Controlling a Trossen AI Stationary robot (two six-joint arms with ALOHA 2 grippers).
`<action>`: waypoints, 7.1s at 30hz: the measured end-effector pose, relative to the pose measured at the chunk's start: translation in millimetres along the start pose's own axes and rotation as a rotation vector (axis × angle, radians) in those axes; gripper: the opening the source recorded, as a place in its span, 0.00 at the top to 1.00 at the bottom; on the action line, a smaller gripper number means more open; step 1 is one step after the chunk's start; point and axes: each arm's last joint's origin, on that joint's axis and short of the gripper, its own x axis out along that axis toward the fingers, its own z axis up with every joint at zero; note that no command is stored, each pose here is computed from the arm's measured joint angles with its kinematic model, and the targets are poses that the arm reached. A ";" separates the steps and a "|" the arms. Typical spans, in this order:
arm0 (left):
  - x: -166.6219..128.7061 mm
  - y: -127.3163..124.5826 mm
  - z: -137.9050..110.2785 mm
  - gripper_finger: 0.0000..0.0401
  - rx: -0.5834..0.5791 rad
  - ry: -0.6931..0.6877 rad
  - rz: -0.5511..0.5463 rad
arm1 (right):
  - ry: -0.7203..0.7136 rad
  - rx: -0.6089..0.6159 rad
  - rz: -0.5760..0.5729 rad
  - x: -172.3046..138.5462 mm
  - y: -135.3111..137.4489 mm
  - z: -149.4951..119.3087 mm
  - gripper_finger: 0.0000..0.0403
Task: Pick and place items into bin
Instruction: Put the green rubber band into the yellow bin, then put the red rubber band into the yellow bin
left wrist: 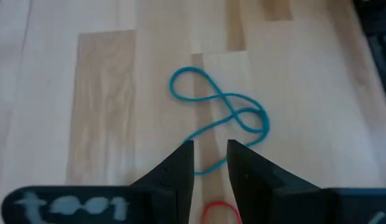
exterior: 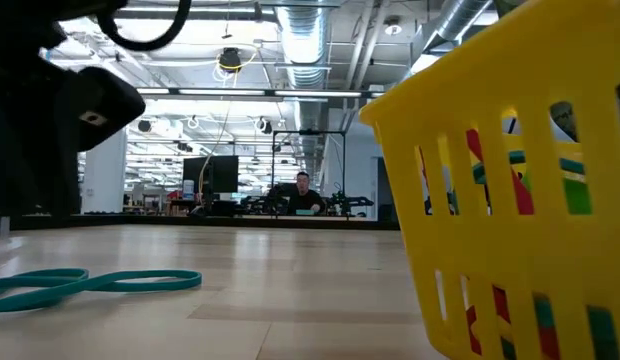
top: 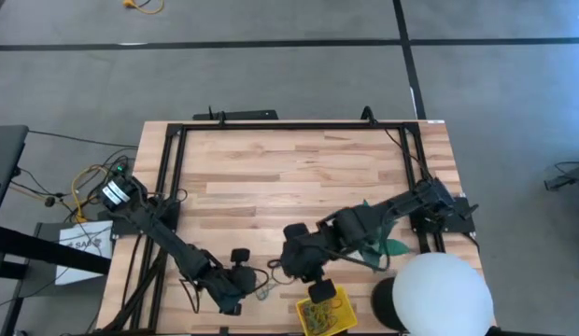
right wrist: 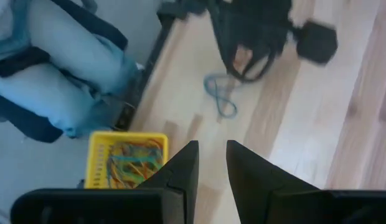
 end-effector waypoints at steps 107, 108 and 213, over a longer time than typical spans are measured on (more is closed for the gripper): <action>56.5 -23.6 136.8 1.00 0.113 -0.486 -0.307 | -0.663 0.288 -0.453 -4.1 34.4 -110.7 0.81; 62.6 -24.5 138.6 1.00 0.123 -0.477 -0.309 | -0.663 0.287 -0.453 -4.0 34.4 -110.7 0.81; -29.8 -13.9 135.0 1.00 0.034 -0.590 -0.255 | -0.593 0.344 -0.468 -0.3 28.6 -117.6 0.81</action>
